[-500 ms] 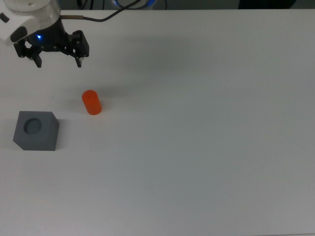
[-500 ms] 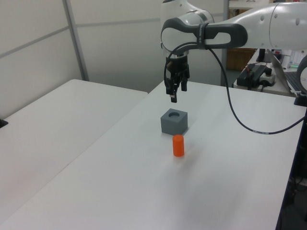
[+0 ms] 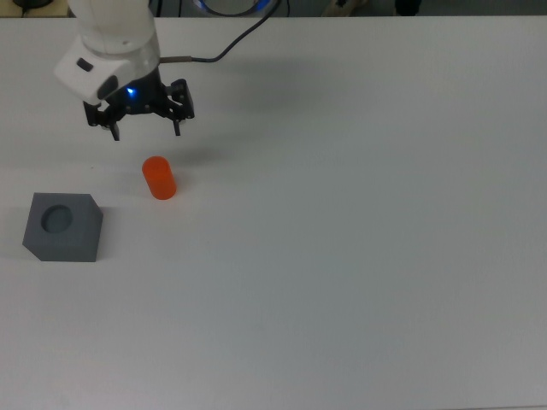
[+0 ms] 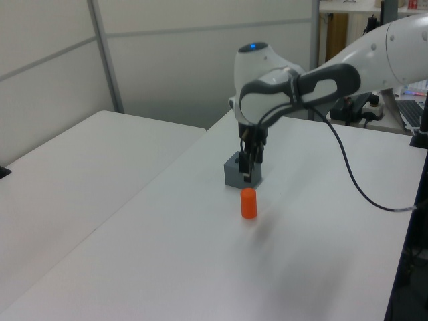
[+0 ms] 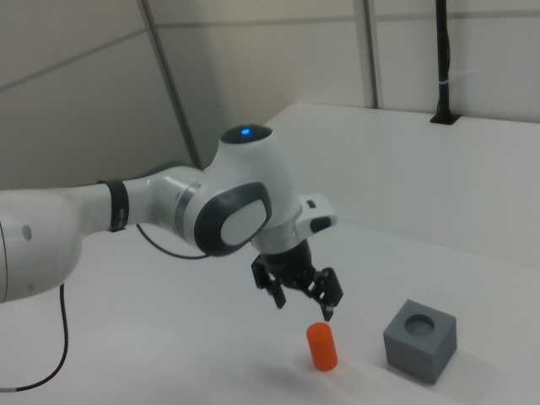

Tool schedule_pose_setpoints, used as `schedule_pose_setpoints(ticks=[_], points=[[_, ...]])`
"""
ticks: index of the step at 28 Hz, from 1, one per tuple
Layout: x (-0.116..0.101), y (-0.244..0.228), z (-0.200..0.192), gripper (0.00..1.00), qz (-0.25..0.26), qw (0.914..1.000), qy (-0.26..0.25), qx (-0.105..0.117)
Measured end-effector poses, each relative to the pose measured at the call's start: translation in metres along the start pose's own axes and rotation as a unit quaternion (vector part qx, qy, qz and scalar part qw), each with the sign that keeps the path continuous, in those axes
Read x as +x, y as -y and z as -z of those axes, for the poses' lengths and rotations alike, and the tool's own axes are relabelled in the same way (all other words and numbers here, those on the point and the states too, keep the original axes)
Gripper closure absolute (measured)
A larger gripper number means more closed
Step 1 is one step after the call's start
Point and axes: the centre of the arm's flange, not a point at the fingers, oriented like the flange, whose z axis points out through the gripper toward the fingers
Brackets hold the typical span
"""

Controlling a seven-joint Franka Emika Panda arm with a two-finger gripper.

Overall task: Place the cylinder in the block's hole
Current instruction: 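Lower the open gripper down around the orange cylinder, then close the gripper on the orange cylinder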

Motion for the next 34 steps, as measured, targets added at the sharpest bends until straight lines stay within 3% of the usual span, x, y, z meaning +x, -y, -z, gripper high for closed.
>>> schedule_pose_setpoints(ticks=[6,11,21,23,31,34], points=[[-0.004,0.006,-0.018,0.00,0.011,0.9999,0.005,0.001],[0.004,0.005,-0.038,0.00,0.014,0.9998,-0.011,-0.008],[0.012,0.007,-0.075,0.00,0.030,0.9992,0.003,-0.025],[0.012,0.008,-0.078,0.06,0.033,0.9991,0.005,-0.027],[0.016,0.008,-0.079,0.42,0.036,0.9989,-0.002,-0.031],[0.017,0.008,-0.078,0.48,0.036,0.9988,-0.003,-0.032]])
